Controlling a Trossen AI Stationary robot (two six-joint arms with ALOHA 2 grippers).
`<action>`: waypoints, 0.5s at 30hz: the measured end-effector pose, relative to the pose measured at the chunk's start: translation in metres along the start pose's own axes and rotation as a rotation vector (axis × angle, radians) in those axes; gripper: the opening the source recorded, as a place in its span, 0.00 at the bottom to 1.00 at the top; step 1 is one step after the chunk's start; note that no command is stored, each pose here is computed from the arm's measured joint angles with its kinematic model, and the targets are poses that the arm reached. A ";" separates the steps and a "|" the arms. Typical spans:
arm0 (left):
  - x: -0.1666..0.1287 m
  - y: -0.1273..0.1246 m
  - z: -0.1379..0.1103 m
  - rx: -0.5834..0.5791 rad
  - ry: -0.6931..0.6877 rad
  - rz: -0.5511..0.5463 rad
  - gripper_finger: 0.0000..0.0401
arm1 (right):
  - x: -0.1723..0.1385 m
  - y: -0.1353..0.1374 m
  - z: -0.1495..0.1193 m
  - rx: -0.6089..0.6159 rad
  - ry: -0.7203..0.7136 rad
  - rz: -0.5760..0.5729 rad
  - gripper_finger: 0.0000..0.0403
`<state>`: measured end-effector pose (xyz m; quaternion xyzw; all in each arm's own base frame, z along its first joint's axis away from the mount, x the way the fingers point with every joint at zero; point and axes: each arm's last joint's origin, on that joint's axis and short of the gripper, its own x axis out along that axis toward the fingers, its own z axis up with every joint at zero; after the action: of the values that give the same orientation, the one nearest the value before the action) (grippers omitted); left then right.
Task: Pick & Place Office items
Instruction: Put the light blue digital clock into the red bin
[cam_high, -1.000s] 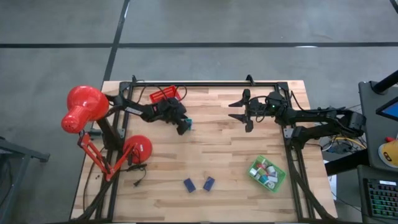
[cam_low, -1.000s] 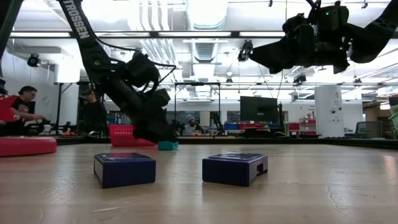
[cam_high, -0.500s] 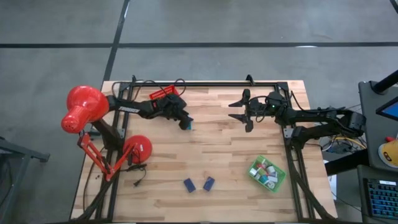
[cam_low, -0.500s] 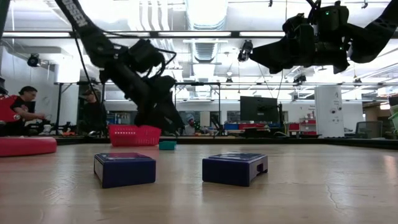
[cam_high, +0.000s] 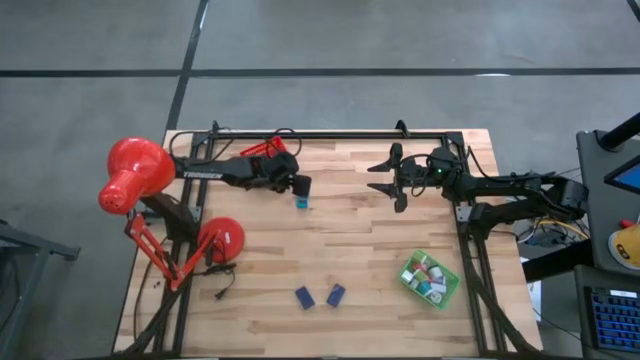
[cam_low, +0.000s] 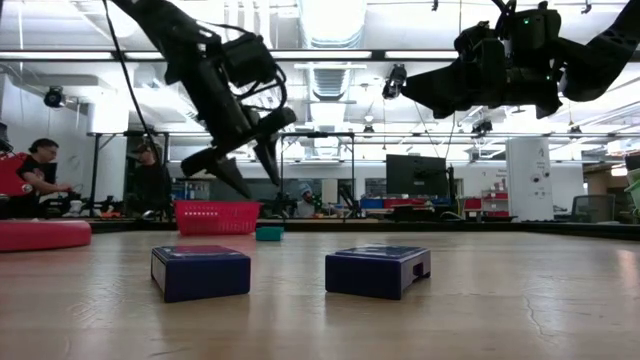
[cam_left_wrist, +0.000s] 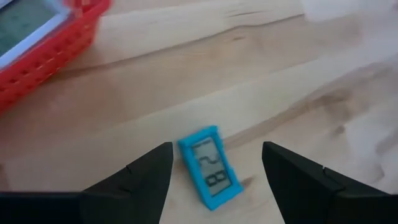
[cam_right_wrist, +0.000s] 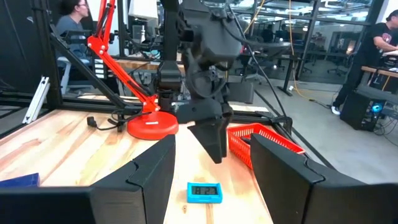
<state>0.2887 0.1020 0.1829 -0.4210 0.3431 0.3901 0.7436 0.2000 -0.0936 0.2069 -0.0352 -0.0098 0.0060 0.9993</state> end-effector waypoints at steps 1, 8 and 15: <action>-0.001 -0.002 -0.001 0.016 -0.002 -0.008 0.63 | 0.000 0.000 0.000 0.000 0.000 0.000 0.50; 0.008 -0.010 -0.017 -0.011 0.030 0.000 0.63 | 0.000 0.000 0.000 0.000 0.000 0.000 0.50; 0.024 -0.017 -0.029 -0.028 0.063 0.000 0.63 | 0.000 0.000 0.000 0.000 0.000 0.000 0.50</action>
<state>0.3089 0.0771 0.1571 -0.4432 0.3609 0.3816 0.7265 0.2000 -0.0935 0.2069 -0.0352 -0.0097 0.0061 0.9993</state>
